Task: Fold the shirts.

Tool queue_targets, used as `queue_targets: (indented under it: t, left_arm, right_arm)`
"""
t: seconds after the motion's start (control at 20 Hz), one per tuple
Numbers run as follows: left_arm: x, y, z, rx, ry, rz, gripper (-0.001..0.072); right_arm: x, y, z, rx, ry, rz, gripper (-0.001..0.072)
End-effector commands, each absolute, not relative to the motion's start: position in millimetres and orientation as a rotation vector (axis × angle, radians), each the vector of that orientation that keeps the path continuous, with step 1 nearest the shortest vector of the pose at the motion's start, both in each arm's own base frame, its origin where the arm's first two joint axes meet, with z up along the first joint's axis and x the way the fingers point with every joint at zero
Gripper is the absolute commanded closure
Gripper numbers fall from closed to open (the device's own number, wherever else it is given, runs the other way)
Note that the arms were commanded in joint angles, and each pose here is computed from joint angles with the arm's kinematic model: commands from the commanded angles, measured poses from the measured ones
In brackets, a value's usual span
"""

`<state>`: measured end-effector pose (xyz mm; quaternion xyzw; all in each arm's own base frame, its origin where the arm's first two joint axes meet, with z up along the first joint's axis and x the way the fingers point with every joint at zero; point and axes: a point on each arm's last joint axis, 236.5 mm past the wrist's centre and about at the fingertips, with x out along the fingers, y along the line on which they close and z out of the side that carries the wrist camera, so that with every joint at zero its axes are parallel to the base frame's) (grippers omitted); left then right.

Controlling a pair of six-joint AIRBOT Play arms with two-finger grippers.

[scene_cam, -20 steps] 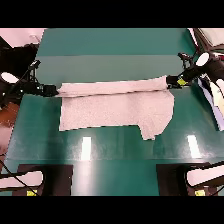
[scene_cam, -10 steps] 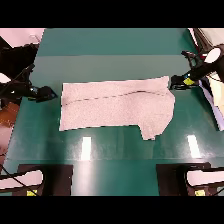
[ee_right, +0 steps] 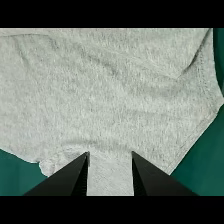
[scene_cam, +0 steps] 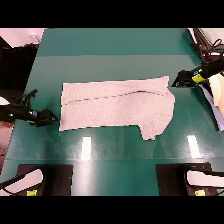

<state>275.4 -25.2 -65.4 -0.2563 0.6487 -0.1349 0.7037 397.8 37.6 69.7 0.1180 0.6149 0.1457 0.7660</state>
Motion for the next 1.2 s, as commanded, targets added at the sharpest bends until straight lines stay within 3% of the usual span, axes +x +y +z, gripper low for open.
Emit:
queue_targets:
  t: [0.0, 0.4, 0.45, 0.55, 0.75, 1.0, 1.1, 1.15]
  left_arm:
    - [259.7, -34.6, -78.9, -0.609, 1.463, -0.298, 0.0218]
    - [257.0, -63.6, -86.1, -0.507, 1.498, -0.347, 0.0219]
    - [259.8, -63.8, -86.5, -0.518, 1.492, -0.327, 0.0277]
    - [263.1, -64.2, -85.5, -0.527, 1.481, -0.323, 0.0673]
    - [262.0, -69.4, -69.2, -0.524, 1.501, -0.376, 0.0686]
    - [269.2, -69.3, -60.7, -0.515, 1.480, -0.389, 0.0686]
    - [272.4, -72.2, -58.5, -0.531, 1.466, -0.395, 0.0686]
    - [274.9, -74.3, -56.7, -0.545, 1.455, -0.399, 0.0686]
  right_arm:
    - [393.1, 44.7, 77.4, 0.292, 1.334, 0.355, 0.0407]
    - [387.3, 45.6, 78.9, 0.290, 1.350, 0.362, 0.0407]
    - [384.8, 45.5, 78.8, 0.289, 1.359, 0.364, 0.0407]
    - [375.6, 46.2, 78.3, 0.288, 1.395, 0.376, 0.0407]
    - [340.5, 34.1, 58.4, 0.272, 1.497, 0.329, 0.0407]
    - [257.0, 26.7, -2.7, 0.449, 1.605, 0.204, 0.0401]
    - [225.2, 35.2, -29.4, 0.497, 1.644, 0.186, 0.0294]
    - [215.7, 41.6, -40.4, 0.518, 1.653, 0.186, 0.0293]
